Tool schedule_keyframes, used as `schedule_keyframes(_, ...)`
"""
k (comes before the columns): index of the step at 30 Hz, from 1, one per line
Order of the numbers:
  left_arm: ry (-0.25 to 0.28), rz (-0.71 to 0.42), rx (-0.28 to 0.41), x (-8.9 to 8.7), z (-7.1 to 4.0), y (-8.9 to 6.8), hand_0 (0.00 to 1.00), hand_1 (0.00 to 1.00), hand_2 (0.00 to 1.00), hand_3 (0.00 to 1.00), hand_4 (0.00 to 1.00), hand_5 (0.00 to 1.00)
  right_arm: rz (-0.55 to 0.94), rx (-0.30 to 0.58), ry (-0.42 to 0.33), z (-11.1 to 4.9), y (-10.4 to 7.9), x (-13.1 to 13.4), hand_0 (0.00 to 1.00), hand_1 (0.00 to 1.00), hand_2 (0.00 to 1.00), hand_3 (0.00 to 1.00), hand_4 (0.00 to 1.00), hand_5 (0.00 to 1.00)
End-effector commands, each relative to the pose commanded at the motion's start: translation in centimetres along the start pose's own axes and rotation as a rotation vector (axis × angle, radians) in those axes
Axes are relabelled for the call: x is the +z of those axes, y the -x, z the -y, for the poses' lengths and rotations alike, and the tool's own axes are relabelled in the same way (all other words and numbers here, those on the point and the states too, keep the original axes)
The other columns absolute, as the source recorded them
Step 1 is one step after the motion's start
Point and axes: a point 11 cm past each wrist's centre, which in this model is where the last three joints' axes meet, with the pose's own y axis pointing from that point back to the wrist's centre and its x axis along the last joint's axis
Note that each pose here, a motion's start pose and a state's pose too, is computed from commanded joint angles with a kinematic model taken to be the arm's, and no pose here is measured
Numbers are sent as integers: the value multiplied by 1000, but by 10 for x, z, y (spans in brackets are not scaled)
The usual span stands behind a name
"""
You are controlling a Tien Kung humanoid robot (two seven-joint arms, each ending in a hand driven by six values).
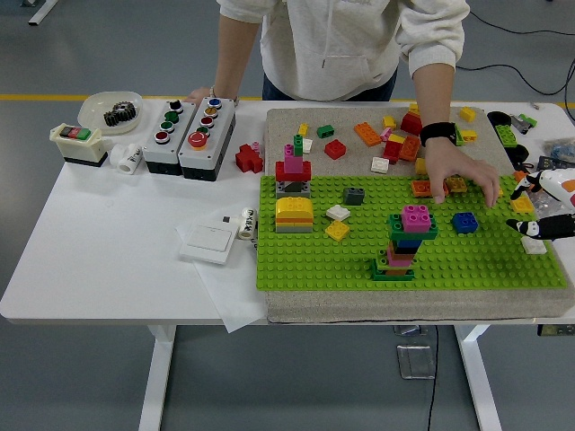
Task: Pick up the brick,pile it on top of brick,press brick,pick up the brick,pile it on top of brick,press brick
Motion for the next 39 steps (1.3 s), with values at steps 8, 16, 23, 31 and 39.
schedule_keyframes(8, 0, 3, -5, 0, 0, 1, 451, 550, 594, 624, 658, 798, 12, -2, -48, 12, 13, -10, 689, 701, 747, 681, 796, 444)
schedule_keyframes(16, 2, 3, -9, 1, 0, 1, 450, 550, 596, 625, 658, 797, 37, -17, -57, 23, 29, -13, 715, 737, 801, 841, 821, 434)
schedule_keyframes(23, 2, 7, -12, 2, -1, 2, 450, 550, 596, 625, 660, 797, 74, -24, -63, 35, 34, -16, 708, 734, 798, 846, 824, 428)
schedule_keyframes(31, 0, 10, -15, 1, 0, 3, 450, 551, 597, 625, 661, 798, 88, -50, -56, 46, 39, -19, 697, 724, 785, 839, 822, 431)
schedule_keyframes(39, -4, 16, -18, 0, 0, 4, 450, 551, 597, 626, 661, 798, 95, -74, -72, 58, 46, -29, 688, 699, 760, 819, 824, 425)
